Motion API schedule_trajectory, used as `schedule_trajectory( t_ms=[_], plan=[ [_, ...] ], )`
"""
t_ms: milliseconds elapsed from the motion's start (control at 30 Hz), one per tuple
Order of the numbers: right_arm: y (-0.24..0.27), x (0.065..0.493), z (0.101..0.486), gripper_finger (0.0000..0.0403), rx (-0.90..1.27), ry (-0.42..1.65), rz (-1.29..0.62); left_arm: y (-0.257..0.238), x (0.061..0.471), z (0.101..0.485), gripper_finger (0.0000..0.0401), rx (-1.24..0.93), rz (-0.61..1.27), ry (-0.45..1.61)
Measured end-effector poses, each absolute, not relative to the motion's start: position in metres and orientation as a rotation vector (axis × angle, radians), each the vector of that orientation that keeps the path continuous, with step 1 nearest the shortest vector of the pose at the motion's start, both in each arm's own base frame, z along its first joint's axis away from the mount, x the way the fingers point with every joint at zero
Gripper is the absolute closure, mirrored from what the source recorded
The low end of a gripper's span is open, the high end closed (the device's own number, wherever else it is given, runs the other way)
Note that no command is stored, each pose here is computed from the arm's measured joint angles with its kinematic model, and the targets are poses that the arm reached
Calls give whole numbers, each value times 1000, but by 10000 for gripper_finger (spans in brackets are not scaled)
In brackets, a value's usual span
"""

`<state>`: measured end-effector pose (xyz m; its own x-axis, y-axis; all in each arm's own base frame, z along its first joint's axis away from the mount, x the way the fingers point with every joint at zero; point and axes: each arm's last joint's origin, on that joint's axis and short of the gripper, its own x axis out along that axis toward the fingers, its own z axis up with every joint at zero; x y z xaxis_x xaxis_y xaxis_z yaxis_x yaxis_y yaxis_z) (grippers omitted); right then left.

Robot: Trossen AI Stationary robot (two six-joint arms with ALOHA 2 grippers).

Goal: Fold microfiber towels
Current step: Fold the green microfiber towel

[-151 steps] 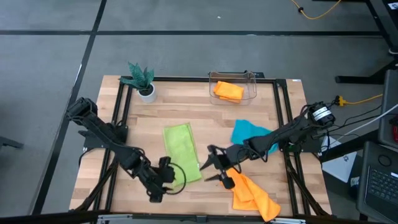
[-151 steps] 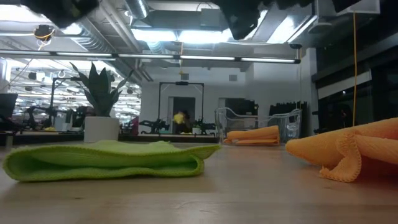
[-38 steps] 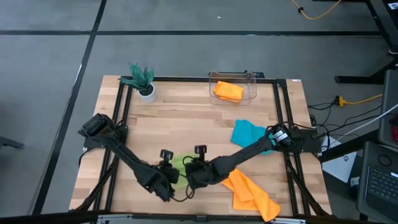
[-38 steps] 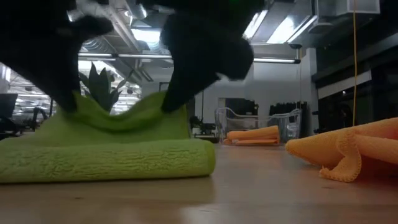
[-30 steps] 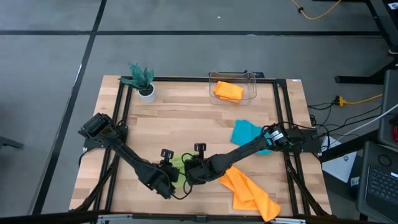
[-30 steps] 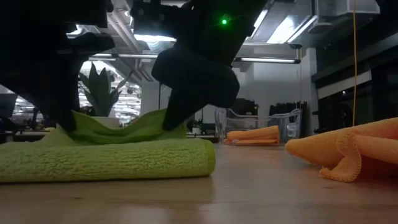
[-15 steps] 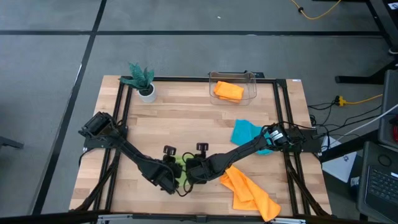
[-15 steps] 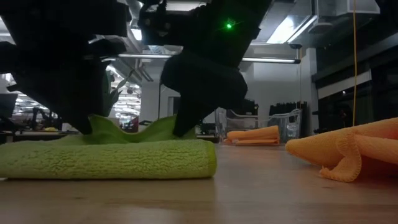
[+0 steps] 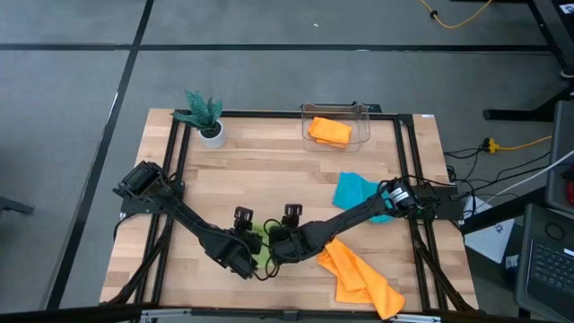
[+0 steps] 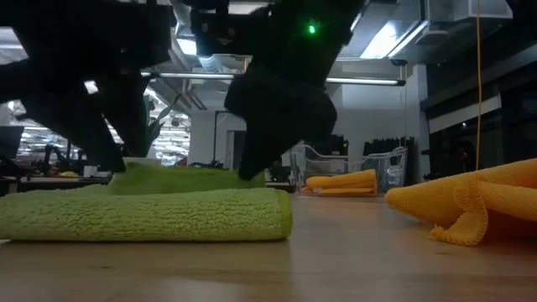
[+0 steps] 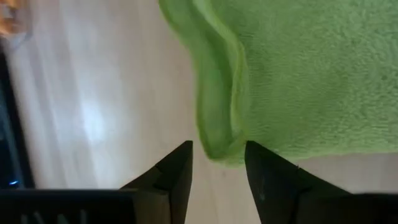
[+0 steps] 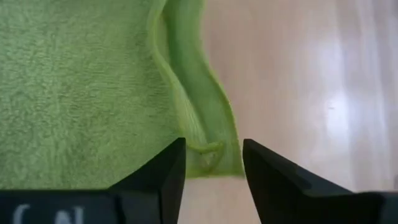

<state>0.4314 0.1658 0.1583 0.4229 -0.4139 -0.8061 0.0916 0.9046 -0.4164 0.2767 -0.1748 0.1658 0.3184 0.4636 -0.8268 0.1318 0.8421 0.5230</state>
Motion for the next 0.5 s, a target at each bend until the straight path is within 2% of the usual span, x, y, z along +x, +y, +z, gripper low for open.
schedule_trajectory(
  t_ms=[267, 500],
  plan=[
    [165, 428, 192, 242, -333, 1160, -370, -177, 278, 190, 263, 567, 291, 1271],
    [176, 405, 203, 250, -375, 1285, -416, -183, 262, 210, 263, 514, 338, 1305]
  ],
)
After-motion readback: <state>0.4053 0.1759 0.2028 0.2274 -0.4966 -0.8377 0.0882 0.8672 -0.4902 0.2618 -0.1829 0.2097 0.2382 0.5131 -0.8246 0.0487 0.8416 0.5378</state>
